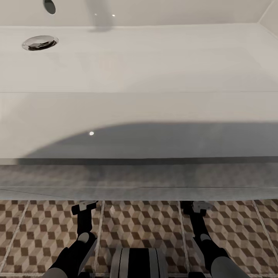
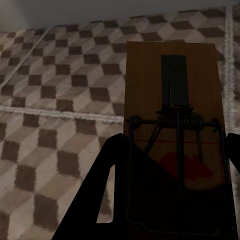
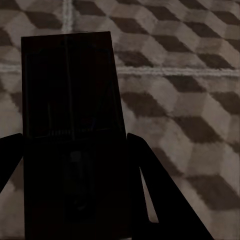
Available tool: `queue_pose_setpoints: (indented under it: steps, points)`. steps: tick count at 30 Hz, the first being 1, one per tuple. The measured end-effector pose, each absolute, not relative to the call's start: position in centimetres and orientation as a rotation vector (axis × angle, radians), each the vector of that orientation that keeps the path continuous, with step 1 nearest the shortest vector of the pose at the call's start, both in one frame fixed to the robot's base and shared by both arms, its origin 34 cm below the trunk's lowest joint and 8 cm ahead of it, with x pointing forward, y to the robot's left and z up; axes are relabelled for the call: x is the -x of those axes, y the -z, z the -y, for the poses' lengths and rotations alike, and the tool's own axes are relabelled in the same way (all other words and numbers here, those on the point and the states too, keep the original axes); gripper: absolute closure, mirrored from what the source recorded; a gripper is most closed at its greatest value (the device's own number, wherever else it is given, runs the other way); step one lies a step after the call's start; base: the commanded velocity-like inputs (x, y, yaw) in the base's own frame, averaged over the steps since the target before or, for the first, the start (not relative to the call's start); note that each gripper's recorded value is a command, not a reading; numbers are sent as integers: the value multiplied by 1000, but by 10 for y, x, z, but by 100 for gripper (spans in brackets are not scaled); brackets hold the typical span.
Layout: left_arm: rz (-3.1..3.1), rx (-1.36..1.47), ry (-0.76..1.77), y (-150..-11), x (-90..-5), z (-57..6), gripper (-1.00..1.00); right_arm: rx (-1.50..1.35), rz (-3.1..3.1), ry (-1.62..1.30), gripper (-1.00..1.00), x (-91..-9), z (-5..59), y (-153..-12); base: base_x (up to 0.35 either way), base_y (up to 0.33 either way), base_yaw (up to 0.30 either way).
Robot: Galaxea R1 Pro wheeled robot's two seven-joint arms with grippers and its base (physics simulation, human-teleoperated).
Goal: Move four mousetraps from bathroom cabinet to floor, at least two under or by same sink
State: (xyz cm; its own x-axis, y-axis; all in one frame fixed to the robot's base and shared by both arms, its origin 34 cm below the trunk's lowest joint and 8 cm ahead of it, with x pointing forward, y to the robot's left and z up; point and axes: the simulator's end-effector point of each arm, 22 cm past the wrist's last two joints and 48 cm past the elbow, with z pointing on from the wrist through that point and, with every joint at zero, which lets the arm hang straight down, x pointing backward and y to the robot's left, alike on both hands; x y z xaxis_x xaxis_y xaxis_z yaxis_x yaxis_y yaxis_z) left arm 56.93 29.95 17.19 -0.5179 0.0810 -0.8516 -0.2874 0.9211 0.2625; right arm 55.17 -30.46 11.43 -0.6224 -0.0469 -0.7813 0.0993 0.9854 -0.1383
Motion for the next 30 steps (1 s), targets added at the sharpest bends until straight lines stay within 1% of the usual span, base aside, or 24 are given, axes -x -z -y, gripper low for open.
queue_pose_setpoints:
  steps: [30]
  points:
    - [-2067, 138, -451, -172, -570, -297, 100, -35, -2300, 209, 100, -539, 303, -102, 0, 0, 0]
